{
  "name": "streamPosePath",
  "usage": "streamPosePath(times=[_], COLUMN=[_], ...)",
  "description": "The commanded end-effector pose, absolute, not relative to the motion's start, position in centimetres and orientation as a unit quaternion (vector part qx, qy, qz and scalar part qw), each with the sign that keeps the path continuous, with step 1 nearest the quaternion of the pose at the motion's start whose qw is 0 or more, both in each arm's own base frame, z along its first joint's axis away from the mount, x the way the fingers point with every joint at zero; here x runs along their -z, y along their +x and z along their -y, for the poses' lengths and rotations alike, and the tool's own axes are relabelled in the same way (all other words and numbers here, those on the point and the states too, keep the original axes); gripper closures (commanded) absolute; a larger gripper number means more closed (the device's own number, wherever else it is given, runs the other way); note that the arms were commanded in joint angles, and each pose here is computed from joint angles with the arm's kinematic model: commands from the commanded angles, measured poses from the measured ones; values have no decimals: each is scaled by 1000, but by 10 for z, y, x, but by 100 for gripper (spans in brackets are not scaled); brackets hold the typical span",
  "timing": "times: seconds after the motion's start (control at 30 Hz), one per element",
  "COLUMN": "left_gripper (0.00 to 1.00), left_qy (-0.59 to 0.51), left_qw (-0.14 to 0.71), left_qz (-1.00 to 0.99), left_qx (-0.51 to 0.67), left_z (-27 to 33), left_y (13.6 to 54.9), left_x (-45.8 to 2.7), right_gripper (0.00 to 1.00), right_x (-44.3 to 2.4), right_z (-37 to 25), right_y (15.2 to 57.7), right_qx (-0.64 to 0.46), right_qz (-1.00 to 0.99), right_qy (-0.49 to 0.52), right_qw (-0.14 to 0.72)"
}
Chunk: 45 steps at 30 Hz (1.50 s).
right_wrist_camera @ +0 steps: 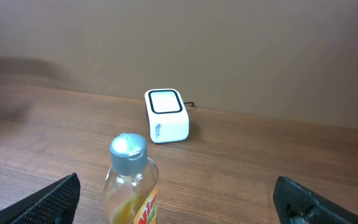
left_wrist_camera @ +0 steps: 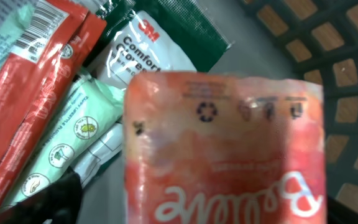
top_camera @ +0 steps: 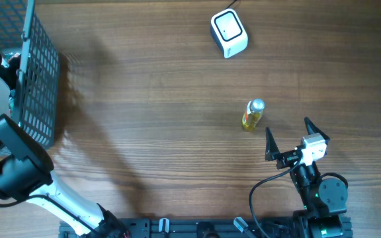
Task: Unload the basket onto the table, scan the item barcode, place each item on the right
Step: 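Reach the left gripper into the basket and grasp the orange tissue pack, then carry the tissue pack toward the scanner and hold it near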
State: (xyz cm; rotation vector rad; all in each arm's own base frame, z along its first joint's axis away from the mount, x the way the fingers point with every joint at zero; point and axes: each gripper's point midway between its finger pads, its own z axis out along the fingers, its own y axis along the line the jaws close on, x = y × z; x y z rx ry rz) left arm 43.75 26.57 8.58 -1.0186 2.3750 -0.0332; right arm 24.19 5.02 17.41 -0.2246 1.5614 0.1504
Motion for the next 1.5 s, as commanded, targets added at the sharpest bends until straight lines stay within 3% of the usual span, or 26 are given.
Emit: streamPosePath(times=[0.0,0.17,0.37,0.5,0.8,0.97,1.13,1.47], left_gripper=[22,24,39,57,55,58,60,61], left_qy=[-380,-382,-380,-327,-278,-236,-189,-42], left_qw=[268,260,272,344,522,579,539,392], left_qz=[-885,-887,-884,-880,-804,-781,-818,-907], left_qx=[16,17,15,-15,-67,13,66,147], left_z=[-266,-264,-264,-264,-242,-182,-109,53], left_y=[438,435,434,434,400,375,367,364], left_x=[-80,-78,-93,-165,-342,-403,-394,-324], right_gripper=[0,0,0,0,0,0,0,0], right_x=[-174,-174,-174,-174,-174,-174,-174,-174], right_z=[-50,-50,-50,-50,-50,-50,-50,-50], right_y=[242,242,242,242,242,242,242,242], right_qx=[-65,-65,-65,-65,-65,-65,-65,-65], right_qz=[-701,-701,-701,-701,-701,-701,-701,-701], right_qy=[-102,-102,-102,-102,-102,-102,-102,-102], right_qw=[703,703,703,703,703,703,703,703])
